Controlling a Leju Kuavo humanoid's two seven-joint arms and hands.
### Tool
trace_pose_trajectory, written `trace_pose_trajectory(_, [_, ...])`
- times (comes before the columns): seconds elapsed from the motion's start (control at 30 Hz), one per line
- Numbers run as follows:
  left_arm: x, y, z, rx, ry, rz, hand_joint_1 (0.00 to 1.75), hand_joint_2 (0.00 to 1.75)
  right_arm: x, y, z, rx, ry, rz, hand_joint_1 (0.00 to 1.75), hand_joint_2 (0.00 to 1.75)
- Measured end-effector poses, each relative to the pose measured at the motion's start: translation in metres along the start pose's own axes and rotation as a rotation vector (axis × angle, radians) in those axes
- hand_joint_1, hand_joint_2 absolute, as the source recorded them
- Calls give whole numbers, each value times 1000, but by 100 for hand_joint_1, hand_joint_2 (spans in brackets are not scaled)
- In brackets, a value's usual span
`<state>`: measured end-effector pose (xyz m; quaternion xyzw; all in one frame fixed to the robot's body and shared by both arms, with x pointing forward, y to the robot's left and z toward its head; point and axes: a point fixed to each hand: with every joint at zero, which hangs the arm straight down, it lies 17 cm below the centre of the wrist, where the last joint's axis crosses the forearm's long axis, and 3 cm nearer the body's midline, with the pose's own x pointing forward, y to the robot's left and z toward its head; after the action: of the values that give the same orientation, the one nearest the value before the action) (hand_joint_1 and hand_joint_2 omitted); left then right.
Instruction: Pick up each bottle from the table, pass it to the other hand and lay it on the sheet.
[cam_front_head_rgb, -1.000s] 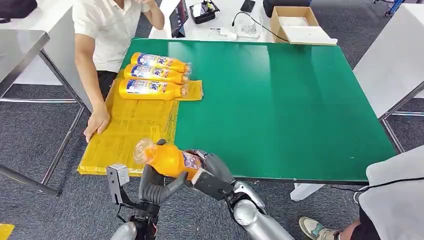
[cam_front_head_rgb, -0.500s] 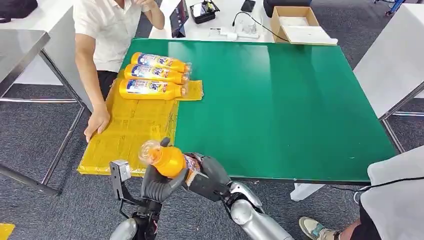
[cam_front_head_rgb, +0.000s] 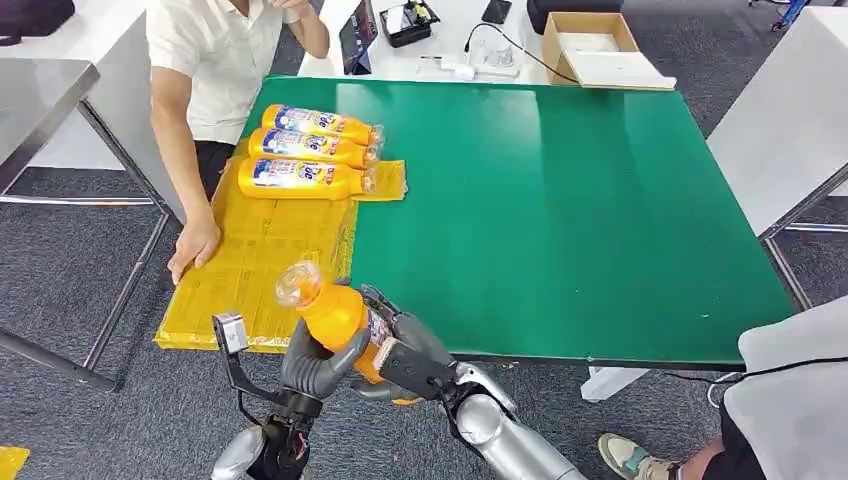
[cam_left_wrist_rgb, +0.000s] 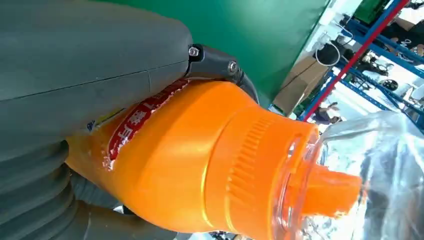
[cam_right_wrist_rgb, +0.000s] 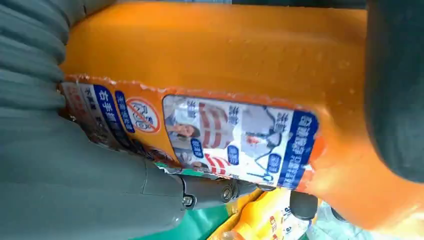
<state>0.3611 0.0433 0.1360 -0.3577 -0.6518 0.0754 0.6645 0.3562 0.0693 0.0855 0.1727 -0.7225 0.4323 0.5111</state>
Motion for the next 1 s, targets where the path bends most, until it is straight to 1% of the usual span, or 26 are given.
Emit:
trace_pose_trajectory(0.03, [0, -1, 0, -4, -1, 2, 175, 175, 2, 1, 0, 3, -5, -14, 133, 175])
trace_pose_trajectory(0.07, [1, -1, 0, -9, -3, 5, 175, 175, 4, 2, 0, 8, -13, -39, 110, 175])
trace_pose_trajectory(0.1, [1, -2, 0, -16, -4, 10, 175, 175, 7, 3, 0, 12, -24, -59, 14, 175])
trace_pose_trajectory(0.13, [2, -3, 0, -22, -7, 6, 175, 175, 10, 2, -1, 12, -35, -86, 0, 175])
trace_pose_trajectory(0.17, [3, -4, 0, -27, -13, -7, 175, 175, 13, 1, -1, 7, -43, -107, 0, 175])
trace_pose_trajectory(0.2, [3, -5, 0, -30, -16, -15, 175, 175, 16, -1, -2, 0, -50, -117, 0, 0])
trace_pose_trajectory(0.33, [5, -6, -1, -34, -26, -28, 175, 175, 23, -11, -6, -30, -59, -101, 0, 0])
trace_pose_trajectory(0.43, [13, -1, -3, -3, -56, -51, 175, 175, 27, -19, -7, -73, -68, -71, 0, 0])
trace_pose_trajectory(0.67, [53, 45, -11, 187, -182, -310, 175, 175, 44, -47, 0, -233, -120, 66, 0, 0])
trace_pose_trajectory(0.77, [71, 65, -13, 251, -222, -360, 175, 175, 58, -65, 10, -335, -168, 142, 0, 0])
trace_pose_trajectory(0.83, [89, 82, -12, 325, -277, -450, 175, 175, 72, -81, 20, -429, -209, 183, 0, 0])
trace_pose_trajectory(0.9, [120, 102, -7, 445, -377, -630, 175, 175, 90, -104, 32, -550, -257, 223, 0, 0])
trace_pose_trajectory(1.0, [164, 117, 0, 591, -519, -899, 175, 175, 116, -131, 52, -694, -320, 254, 0, 0])
